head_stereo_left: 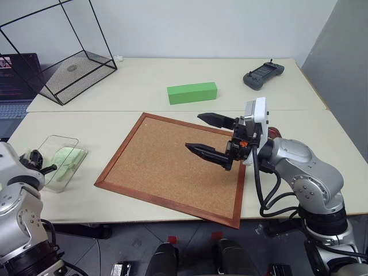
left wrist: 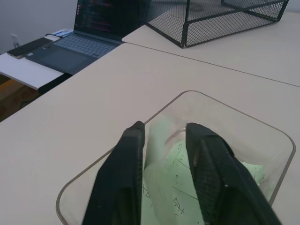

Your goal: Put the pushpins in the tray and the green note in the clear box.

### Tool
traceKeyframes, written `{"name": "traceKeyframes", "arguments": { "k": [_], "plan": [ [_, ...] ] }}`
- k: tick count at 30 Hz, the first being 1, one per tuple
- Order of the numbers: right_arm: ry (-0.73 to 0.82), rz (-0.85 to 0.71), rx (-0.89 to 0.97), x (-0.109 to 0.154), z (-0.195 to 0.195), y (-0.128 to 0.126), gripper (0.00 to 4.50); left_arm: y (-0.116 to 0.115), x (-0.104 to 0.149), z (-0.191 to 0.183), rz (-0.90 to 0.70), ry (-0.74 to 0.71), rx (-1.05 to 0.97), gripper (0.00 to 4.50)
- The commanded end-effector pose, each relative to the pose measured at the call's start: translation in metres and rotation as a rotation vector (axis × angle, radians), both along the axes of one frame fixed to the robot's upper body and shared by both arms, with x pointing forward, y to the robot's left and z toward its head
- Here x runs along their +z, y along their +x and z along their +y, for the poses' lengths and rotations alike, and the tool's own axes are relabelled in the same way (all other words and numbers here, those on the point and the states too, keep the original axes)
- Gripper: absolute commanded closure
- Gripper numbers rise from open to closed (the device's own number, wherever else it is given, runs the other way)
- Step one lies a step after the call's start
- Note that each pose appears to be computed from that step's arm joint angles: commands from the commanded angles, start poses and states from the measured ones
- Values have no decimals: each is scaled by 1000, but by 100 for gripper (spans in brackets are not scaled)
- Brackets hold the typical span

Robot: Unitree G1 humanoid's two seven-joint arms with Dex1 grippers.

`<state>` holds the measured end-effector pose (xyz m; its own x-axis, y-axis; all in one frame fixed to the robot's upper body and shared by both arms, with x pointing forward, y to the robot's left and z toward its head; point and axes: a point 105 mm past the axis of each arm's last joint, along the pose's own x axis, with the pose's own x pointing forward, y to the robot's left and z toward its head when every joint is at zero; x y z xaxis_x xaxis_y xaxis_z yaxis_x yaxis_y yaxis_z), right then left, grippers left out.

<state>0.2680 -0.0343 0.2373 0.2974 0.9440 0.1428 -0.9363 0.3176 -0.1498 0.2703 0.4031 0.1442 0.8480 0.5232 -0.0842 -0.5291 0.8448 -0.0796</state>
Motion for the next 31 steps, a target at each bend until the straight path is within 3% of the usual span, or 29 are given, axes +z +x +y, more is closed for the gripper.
{"name": "traceKeyframes", "arguments": {
  "k": [1,12,17,23,31],
  "plan": [
    [23,-46,-17,10,-3,-3,0,3,21,0,-53,55,-13,220],
    [8,-25,-126,-3,-14,3,0,11,38,-20,-56,151,-128,6],
    [-39,0,-411,-24,-42,19,0,19,54,-74,-72,240,-336,1],
    [-80,-7,-765,-50,-71,30,0,18,33,-136,-47,205,-513,1],
    [-93,30,-992,-81,-90,26,0,8,1,-163,-9,101,-464,1]
  ]
}}
